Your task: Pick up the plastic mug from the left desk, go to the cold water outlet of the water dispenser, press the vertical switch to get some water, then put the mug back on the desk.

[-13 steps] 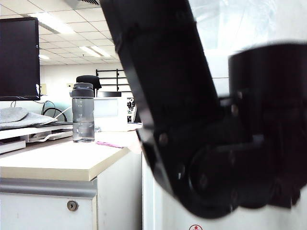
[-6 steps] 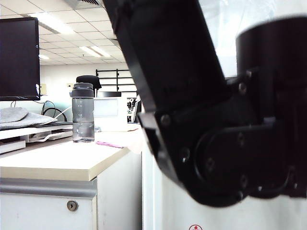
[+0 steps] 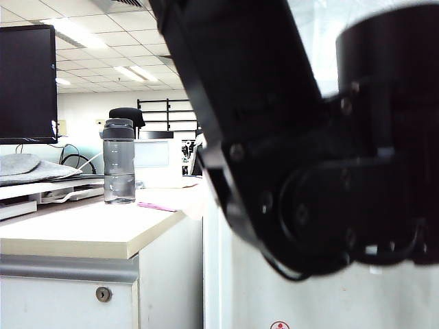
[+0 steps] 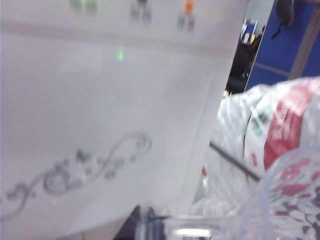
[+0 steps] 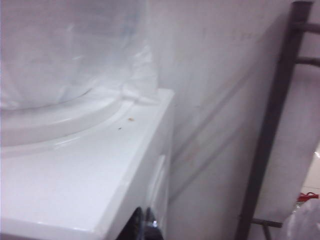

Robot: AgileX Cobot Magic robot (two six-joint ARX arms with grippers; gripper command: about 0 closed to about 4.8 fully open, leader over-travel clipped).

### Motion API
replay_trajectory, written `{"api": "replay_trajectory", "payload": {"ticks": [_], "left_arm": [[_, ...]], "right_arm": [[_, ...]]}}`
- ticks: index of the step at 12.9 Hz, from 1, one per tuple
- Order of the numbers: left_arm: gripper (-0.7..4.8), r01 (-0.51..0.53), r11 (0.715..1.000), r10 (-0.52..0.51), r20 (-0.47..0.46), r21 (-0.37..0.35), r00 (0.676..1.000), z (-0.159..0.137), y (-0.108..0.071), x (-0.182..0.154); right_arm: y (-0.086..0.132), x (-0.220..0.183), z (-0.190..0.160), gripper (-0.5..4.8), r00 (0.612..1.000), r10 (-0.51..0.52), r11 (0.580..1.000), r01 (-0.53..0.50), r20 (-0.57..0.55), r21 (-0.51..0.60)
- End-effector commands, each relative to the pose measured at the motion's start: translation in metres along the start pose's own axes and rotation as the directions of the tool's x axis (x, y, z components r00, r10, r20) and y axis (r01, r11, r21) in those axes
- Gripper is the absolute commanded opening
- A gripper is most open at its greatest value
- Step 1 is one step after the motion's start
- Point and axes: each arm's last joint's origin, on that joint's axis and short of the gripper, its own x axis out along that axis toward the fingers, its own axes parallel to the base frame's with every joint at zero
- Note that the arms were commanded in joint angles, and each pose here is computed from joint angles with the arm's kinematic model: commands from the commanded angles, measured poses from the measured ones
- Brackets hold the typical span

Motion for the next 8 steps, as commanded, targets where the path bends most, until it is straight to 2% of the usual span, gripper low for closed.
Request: {"api": "replay_trajectory", "payload": {"ticks": [1,8], "left_arm": [[-0.05,-0.008,0.998,0.011,0.061,-0.061,0.998,0.020,-0.002,0.001],[-0.05,-0.026,0.996,0.034,0.087,-0.086,0.996,0.041,0.000,-0.001]], "right_arm": [[-0.005,-0.006,0.011,-0.01,0.997,-0.043,0.999,0.044,0.070,-0.012],[-0.002,-0.040,0.024,-0.01,0.986,-0.086,0.994,0.095,0.145,-0.058]]}}
